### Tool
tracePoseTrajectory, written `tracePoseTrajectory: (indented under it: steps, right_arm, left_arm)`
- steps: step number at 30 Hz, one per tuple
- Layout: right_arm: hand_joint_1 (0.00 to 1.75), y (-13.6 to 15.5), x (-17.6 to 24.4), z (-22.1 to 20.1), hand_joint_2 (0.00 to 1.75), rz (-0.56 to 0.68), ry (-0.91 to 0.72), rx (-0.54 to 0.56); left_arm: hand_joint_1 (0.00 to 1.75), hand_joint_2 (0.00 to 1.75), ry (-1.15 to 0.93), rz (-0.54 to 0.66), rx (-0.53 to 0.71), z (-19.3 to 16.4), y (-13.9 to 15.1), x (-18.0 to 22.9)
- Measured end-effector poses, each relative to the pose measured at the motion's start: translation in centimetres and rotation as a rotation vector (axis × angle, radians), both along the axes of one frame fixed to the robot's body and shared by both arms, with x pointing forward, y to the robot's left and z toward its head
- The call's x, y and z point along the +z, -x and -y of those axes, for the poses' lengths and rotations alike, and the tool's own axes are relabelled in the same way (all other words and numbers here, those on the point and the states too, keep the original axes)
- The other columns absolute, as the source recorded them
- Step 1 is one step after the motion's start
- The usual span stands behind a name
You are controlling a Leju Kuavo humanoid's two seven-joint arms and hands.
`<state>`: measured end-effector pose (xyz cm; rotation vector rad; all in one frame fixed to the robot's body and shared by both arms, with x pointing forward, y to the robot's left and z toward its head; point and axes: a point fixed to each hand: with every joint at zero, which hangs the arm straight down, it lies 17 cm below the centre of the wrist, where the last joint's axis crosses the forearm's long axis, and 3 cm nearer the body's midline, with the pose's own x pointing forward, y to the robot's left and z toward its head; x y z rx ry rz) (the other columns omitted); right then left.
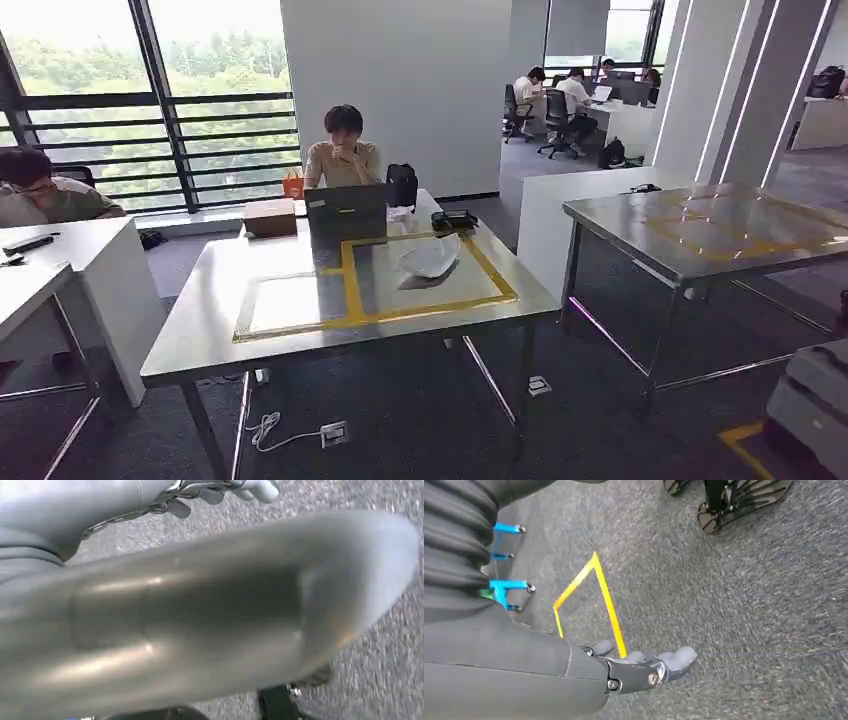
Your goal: Take the parts from the cabinet and place them on the table.
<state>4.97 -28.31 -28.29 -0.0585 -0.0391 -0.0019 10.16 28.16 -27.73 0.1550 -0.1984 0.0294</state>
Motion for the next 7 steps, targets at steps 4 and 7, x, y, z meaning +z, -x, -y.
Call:
tracePoseTrajectory:
  steps: [4,7]
  right_arm:
    - [0.0,0.17,-0.01,-0.18,1.75,0.001,-0.003,0.02]
    - [0.0,0.0,0.0,-0.18,1.75,0.002,-0.001,0.029]
  left_arm:
    - [0.0,0.0,0.008,0.01,-0.002,0.09,-0.45,0.08]
    - [0.0,0.0,-0.027,0.012,0.007,-0.51,-0.68,0.13]
